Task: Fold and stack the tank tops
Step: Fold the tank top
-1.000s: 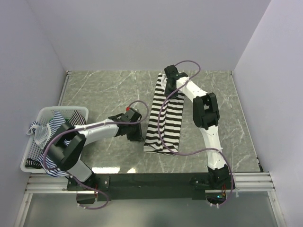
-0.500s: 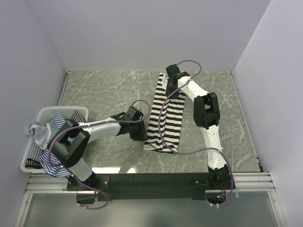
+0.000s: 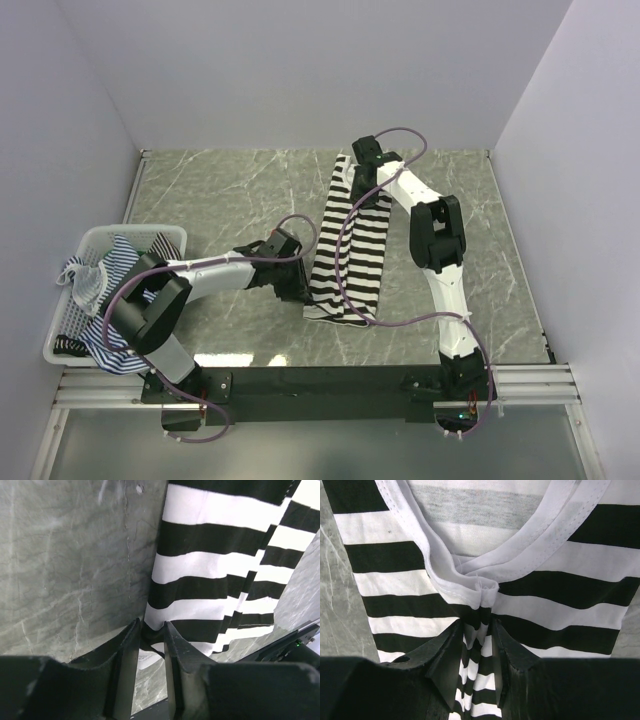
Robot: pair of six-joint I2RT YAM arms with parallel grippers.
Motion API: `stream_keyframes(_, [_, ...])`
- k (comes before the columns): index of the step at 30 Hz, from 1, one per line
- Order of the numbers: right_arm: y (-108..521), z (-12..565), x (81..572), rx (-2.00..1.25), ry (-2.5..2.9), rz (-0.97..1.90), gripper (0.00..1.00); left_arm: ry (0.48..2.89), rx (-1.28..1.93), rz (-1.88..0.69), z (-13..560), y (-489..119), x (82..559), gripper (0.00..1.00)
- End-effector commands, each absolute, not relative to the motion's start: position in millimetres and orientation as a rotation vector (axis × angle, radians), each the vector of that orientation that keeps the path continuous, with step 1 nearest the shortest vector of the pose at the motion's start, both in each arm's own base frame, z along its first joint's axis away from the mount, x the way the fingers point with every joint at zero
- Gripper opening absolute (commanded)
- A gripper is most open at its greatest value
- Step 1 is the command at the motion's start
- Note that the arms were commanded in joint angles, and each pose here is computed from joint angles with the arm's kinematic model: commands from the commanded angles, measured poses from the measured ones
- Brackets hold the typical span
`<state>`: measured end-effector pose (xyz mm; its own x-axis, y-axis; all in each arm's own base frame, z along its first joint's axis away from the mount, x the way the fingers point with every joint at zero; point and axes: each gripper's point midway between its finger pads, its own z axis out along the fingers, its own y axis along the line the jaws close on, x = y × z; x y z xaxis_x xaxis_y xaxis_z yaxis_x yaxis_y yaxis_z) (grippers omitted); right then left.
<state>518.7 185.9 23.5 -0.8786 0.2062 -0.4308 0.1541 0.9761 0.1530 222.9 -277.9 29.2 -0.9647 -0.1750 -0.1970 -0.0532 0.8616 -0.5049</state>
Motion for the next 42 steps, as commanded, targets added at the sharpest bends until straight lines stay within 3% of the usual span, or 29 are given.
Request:
stream_keyframes(1, [180, 28, 519, 0.26, 2.659, 0.16, 0.36, 2.795, -0.123, -0.774, 36, -280, 215, 0.31])
stream_keyframes(14, [175, 24, 518, 0.286, 2.663, 0.16, 0.35, 2.822, -0.079, -0.715, 35, -272, 198, 0.27])
stream_keyframes(21, [174, 17, 518, 0.306, 2.674, 0.171, 0.3, 2.825, -0.058, -0.713, 35, -274, 196, 0.24])
stream_keyframes(30, [174, 14, 518, 0.307, 2.676, 0.174, 0.23, 2.822, -0.07, -0.723, 34, -278, 197, 0.16])
stream_keyframes(34, [168, 12, 519, 0.333, 2.675, 0.168, 0.12, 2.825, -0.089, -0.705, 34, -275, 196, 0.04])
stream_keyframes(39, [163, 11, 521, 0.357, 2.672, 0.176, 0.13, 2.822, -0.167, -0.678, 38, -268, 194, 0.01])
stream_keyframes(42, [161, 13, 523, 0.365, 2.665, 0.186, 0.25, 2.833, -0.238, -0.677, 37, -264, 188, 0.05])
